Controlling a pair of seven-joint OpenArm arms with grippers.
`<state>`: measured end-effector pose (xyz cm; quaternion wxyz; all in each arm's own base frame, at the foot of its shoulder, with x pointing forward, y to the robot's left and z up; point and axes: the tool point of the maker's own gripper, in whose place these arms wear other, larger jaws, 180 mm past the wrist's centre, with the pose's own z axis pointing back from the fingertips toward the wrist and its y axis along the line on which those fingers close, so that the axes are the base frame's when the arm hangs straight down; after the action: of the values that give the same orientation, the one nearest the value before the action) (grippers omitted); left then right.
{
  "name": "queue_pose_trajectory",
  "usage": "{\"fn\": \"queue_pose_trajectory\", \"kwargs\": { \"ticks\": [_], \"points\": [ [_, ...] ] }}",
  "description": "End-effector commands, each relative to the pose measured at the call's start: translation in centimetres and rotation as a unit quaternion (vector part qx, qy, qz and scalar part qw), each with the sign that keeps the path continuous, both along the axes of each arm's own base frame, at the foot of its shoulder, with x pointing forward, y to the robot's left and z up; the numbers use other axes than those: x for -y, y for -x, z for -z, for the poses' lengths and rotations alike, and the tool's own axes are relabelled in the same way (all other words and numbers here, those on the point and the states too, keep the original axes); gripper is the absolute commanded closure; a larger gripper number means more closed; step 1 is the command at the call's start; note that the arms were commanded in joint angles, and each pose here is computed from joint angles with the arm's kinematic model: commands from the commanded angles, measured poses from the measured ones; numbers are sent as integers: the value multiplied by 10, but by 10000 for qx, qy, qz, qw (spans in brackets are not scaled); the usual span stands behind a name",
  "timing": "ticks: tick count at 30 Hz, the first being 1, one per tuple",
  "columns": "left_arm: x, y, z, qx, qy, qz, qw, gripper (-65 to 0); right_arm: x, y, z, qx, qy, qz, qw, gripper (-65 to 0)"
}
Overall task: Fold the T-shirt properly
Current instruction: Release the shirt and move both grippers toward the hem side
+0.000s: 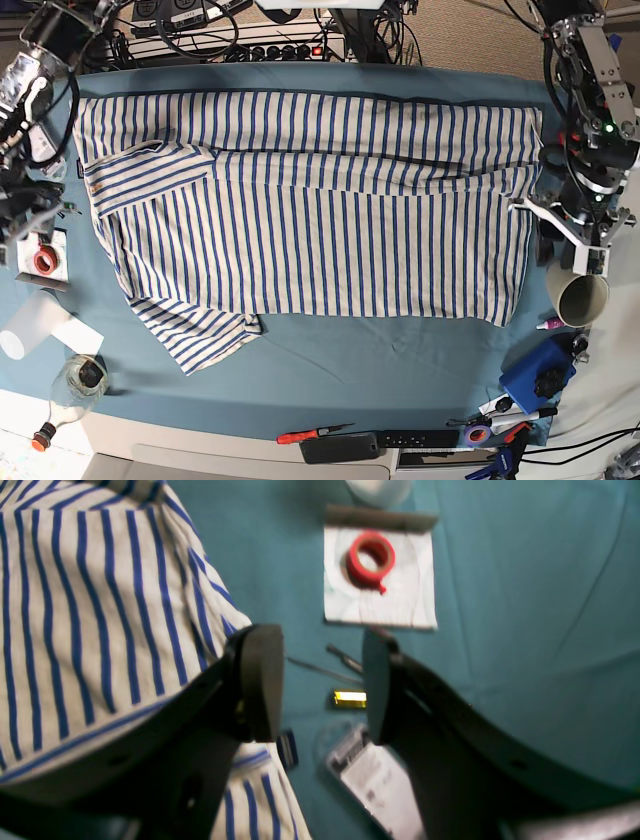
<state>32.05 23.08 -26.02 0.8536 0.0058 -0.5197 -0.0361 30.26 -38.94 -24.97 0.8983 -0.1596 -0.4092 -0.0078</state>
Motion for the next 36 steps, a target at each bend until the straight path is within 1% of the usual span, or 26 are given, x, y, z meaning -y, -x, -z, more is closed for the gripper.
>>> {"fn": "queue_pose_trajectory", "kwargs": {
  "ticks": [1, 4, 6, 9, 10, 14, 18, 23, 26, 27, 29, 32, 36],
  "points": [
    [-5, -8, -10, 222, -2, -26, 9997, -223, 4, -10, -21, 266, 228, -52, 9994, -261],
    [-9, -21, 0, 245, 305, -89, 9992, -223, 0, -22, -17, 259, 161, -102, 9995, -261],
    [-11, -29, 8, 160, 550, -124, 9983, -223, 3, -30, -13, 284, 15, -40, 9996, -261],
    [-14, -39, 14, 104, 713, -173, 9972, -223, 13, -43, -9, 381, -254, 135, 9989, -261],
    [-13, -42, 14, 119, 725, -124, 9972, -223, 16, -47, -7, 403, -338, 184, 9984, -261],
    [3, -50, 2, 307, 711, 403, 9962, -223, 19, -63, -8, 535, -716, 268, 9956, -261],
    [8, -53, -5, 425, 816, 517, 9944, -223, 14, -76, -17, 735, -1043, 193, 9916, -261],
    [13, -55, -6, 440, 829, 576, 9939, -223, 6, -87, -18, 746, -1084, 74, 9913, -261],
    [27, -59, -3, 424, 827, 764, 9927, -210, -8, -93, -11, 567, -989, -150, 9934, -261],
    [33, -61, 1, 404, 767, 838, 9927, -199, -13, -95, -8, 490, -934, -228, 9942, -261],
    [42, -67, 17, 245, 499, 909, 9943, -189, -20, -99, -4, 413, -768, -306, 9957, -261],
    [44, -78, 40, -49, 237, 599, 9979, -189, -18, -102, -2, 392, -528, -176, 9977, -261],
    [43, -94, 49, -231, -305, 398, 9985, -197, -18, -102, -1, 372, -485, -173, 9980, -261]
  ]
}}
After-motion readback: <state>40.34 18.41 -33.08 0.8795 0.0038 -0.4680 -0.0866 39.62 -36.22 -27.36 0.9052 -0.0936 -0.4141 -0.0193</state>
